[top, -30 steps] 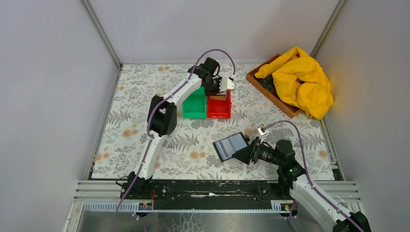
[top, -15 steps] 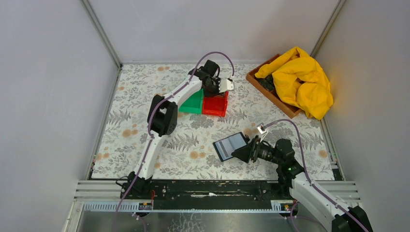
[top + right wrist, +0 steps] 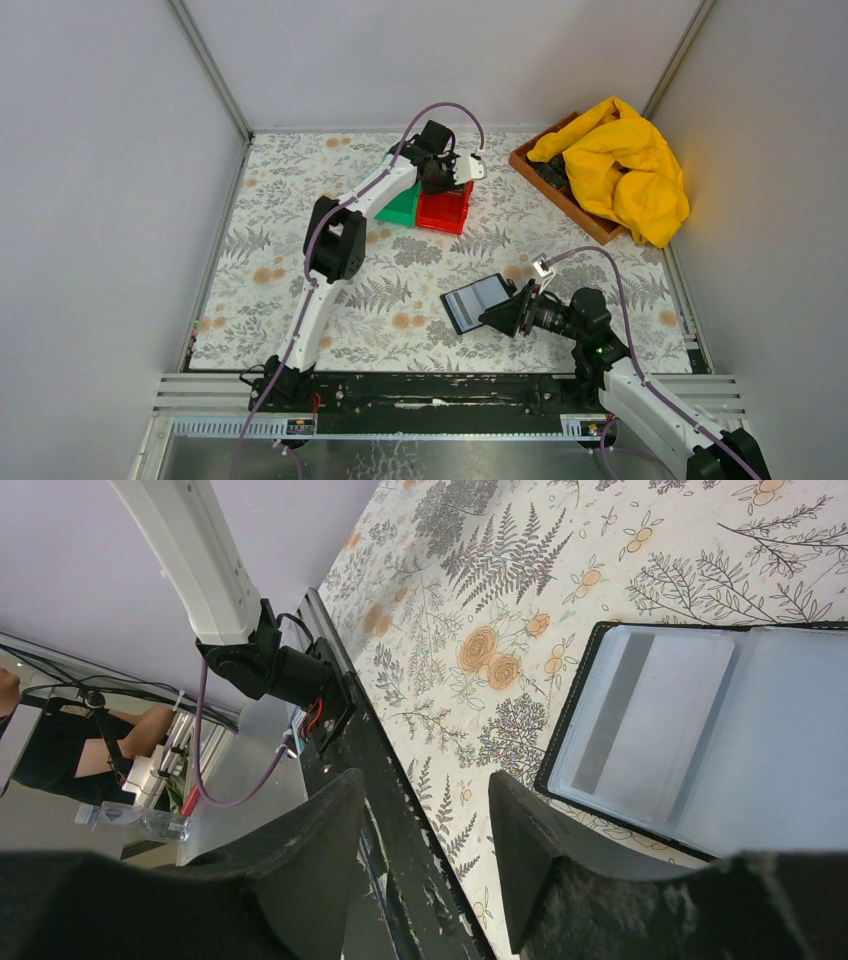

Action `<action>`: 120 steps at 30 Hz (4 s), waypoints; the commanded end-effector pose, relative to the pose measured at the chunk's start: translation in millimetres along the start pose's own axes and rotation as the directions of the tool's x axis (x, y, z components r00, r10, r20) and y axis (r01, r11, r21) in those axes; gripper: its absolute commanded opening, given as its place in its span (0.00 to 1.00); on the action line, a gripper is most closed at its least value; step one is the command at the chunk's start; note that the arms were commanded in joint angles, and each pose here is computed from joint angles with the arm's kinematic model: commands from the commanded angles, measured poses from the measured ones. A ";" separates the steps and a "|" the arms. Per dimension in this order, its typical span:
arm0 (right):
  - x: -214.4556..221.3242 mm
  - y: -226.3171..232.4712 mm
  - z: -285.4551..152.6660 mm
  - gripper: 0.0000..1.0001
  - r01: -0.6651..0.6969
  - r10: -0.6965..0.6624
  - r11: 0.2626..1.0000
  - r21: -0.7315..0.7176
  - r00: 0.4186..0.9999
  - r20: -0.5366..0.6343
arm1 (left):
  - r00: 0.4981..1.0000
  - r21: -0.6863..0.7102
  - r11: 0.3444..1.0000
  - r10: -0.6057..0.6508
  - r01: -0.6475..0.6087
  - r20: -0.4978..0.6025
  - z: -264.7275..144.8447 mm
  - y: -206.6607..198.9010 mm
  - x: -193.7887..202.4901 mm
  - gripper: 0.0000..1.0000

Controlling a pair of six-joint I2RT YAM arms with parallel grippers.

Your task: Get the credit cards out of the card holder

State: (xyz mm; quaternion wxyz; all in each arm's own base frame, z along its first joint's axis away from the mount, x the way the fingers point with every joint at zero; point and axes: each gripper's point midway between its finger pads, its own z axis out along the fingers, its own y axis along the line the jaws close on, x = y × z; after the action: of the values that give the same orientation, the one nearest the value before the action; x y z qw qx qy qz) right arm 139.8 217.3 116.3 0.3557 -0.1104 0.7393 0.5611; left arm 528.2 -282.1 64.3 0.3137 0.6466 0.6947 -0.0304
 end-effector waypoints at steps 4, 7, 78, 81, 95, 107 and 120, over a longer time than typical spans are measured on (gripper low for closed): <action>26.8 -16.1 -5.2 0.56 -0.028 0.029 1.000 0.011 0.999 -0.029 | 0.999 -0.190 0.981 -0.017 0.026 0.048 -15.0 43.2 -15.7 0.46; 27.0 -16.7 -5.3 0.56 -0.030 0.031 0.999 0.013 0.999 -0.028 | 0.997 -0.239 0.970 -0.031 0.046 0.065 -12.1 52.2 -17.2 0.47; -236.9 -155.1 165.5 0.50 0.083 -0.203 0.505 0.859 0.979 0.024 | 0.465 -0.404 0.241 -0.579 0.882 0.670 -216.7 -102.5 56.7 0.76; -236.9 -162.5 165.4 0.49 0.098 -0.211 0.477 0.874 0.978 0.005 | 0.474 -0.409 0.250 -0.583 0.878 0.660 -211.5 -104.7 56.5 0.76; -233.1 -179.8 190.9 0.46 0.114 -0.191 0.496 0.861 0.981 -0.021 | 0.491 -0.398 0.290 -0.586 0.870 0.645 -204.9 -112.1 52.6 0.77; -215.0 -196.9 197.6 0.35 0.119 -0.145 0.498 0.859 0.988 -0.053 | 0.499 -0.406 0.295 -0.597 0.865 0.628 -200.0 -115.9 56.0 0.77; -203.3 -189.1 186.7 0.22 0.166 -0.144 0.515 0.841 0.984 -0.105 | 0.499 -0.400 0.303 -0.605 0.865 0.620 -197.3 -118.0 55.2 0.77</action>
State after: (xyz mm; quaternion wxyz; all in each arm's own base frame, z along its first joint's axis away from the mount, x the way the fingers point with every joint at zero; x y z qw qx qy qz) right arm 480.7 272.7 73.2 0.4072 0.0326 0.9083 0.0896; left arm 341.0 -160.2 147.1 0.5785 0.0715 0.8121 -0.0263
